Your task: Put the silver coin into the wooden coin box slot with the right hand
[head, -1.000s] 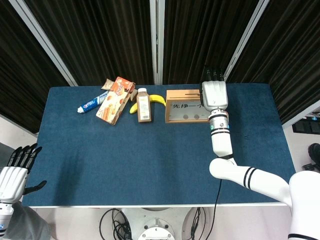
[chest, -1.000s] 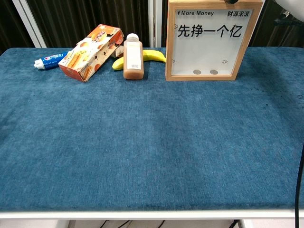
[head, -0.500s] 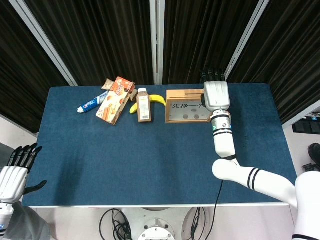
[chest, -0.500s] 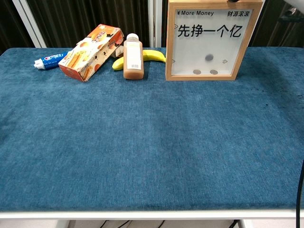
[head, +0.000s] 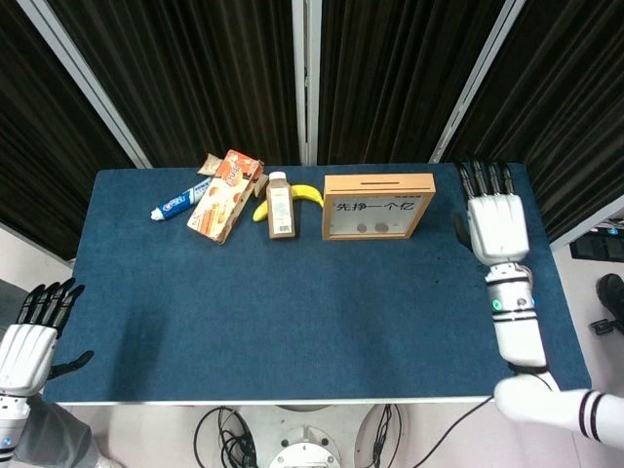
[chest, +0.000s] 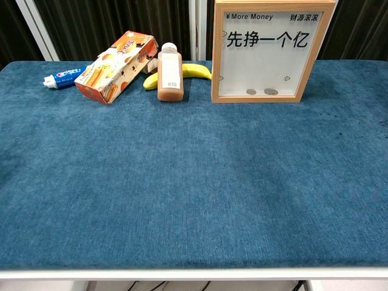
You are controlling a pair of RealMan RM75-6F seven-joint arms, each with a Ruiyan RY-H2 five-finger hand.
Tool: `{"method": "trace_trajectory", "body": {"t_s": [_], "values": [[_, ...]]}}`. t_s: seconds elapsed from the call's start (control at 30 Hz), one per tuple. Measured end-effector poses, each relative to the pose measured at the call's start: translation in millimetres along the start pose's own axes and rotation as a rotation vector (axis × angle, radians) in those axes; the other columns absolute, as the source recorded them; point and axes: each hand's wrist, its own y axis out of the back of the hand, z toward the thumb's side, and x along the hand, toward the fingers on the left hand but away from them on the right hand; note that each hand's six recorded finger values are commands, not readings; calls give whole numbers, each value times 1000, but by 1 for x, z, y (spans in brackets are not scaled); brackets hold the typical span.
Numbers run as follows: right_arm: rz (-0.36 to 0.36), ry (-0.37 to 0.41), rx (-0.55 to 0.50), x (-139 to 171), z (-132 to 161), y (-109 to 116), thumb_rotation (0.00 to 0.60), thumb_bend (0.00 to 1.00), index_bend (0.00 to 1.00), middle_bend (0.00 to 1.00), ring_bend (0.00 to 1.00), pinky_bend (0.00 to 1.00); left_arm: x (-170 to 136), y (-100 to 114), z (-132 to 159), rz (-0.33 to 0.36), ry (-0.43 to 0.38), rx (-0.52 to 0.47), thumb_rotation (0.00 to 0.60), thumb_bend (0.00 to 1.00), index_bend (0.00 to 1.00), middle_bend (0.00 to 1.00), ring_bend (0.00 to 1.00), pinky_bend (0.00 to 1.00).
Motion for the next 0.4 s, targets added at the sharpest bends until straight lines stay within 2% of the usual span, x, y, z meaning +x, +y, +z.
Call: {"method": "trace_trajectory", "body": {"t_s": [0.1, 0.27, 0.4], "values": [[12, -23, -7, 49, -38, -10, 600, 377, 0, 0, 0, 0, 0, 0, 3, 6, -3, 7, 600, 124, 26, 0, 0, 0], [30, -62, -63, 110, -84, -28, 600, 377, 0, 0, 0, 0, 1, 2, 4, 14, -3, 17, 600, 125, 26, 0, 0, 0], [37, -95, -48, 159, -117, -41, 600, 377, 0, 0, 0, 0, 2, 4, 5, 21, -5, 32, 600, 124, 25, 0, 0, 0]]}}
